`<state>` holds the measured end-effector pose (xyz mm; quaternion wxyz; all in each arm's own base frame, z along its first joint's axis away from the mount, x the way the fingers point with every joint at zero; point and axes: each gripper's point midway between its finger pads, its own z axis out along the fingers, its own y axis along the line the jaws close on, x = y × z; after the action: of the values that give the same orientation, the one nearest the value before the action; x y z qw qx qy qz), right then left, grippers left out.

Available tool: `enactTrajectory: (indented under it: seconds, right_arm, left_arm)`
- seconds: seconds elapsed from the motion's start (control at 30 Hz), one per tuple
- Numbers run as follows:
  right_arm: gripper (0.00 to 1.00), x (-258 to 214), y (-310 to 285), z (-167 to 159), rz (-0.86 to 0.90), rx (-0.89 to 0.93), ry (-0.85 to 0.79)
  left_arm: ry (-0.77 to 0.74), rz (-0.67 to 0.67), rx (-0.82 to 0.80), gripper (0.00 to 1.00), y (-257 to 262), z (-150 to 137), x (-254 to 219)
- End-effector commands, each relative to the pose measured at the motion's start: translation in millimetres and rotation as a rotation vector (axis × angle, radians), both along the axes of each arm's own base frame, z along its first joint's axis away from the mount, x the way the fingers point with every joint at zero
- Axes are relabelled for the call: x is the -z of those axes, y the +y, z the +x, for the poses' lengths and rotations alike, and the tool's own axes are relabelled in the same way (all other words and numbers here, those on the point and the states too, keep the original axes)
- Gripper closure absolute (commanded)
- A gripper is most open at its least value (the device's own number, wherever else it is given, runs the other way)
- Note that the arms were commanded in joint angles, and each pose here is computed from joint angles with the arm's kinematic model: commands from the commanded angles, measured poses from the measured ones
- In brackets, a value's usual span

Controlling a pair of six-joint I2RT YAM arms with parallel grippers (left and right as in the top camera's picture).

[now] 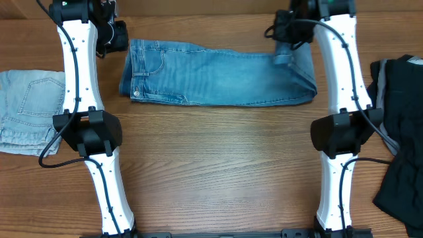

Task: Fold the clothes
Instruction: 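Lift the hem end with the right gripper and fold it left over the strip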

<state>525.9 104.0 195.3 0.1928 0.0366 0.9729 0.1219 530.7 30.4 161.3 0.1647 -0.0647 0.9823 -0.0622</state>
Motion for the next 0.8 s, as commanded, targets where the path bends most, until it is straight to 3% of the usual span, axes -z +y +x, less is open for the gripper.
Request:
enactTrajectory:
  seconds: [0.0,0.27,0.4,0.53,0.57,0.6,0.67,0.7,0.77]
  right_arm:
    - [0.96,-6.1,33.8,-3.7,0.029,-0.006,-0.013]
    - [0.93,82.9,124.4,-11.8,0.076,-0.157,0.045]
    - [0.94,72.8,183.3,-10.3,0.196,-0.231,-0.037]
    - [0.87,77.1,180.5,-13.3,0.157,-0.222,-0.028]
    - [0.80,77.3,180.1,-12.6,0.155,-0.220,-0.031]
    - [0.62,76.9,180.2,-12.5,0.155,-0.220,-0.031]
    - [0.14,76.9,180.4,-12.6,0.156,-0.221,-0.031]
    - [0.07,76.1,182.0,-12.8,0.162,-0.233,-0.034]
    - [0.02,63.6,206.2,-28.9,0.278,-0.475,-0.056]
  left_arm:
    - [-0.012,0.011,-0.014,0.67,5.9,0.2,-5.7]
    - [-0.001,0.009,-0.019,0.66,8.7,-2.5,-4.8]
    - [0.000,0.009,-0.022,0.66,10.3,-2.9,-4.7]
    - [0.007,0.009,-0.028,0.66,13.1,-4.8,-4.2]
    - [0.007,0.009,-0.030,0.66,14.3,-4.9,-4.2]
    - [0.007,0.009,-0.033,0.66,15.5,-5.0,-4.2]
    - [0.007,0.009,-0.036,0.63,17.5,-5.1,-4.2]
    - [0.007,0.009,-0.036,0.62,17.3,-5.1,-4.2]
    - [0.006,0.003,-0.034,0.62,16.3,-4.9,-4.4]
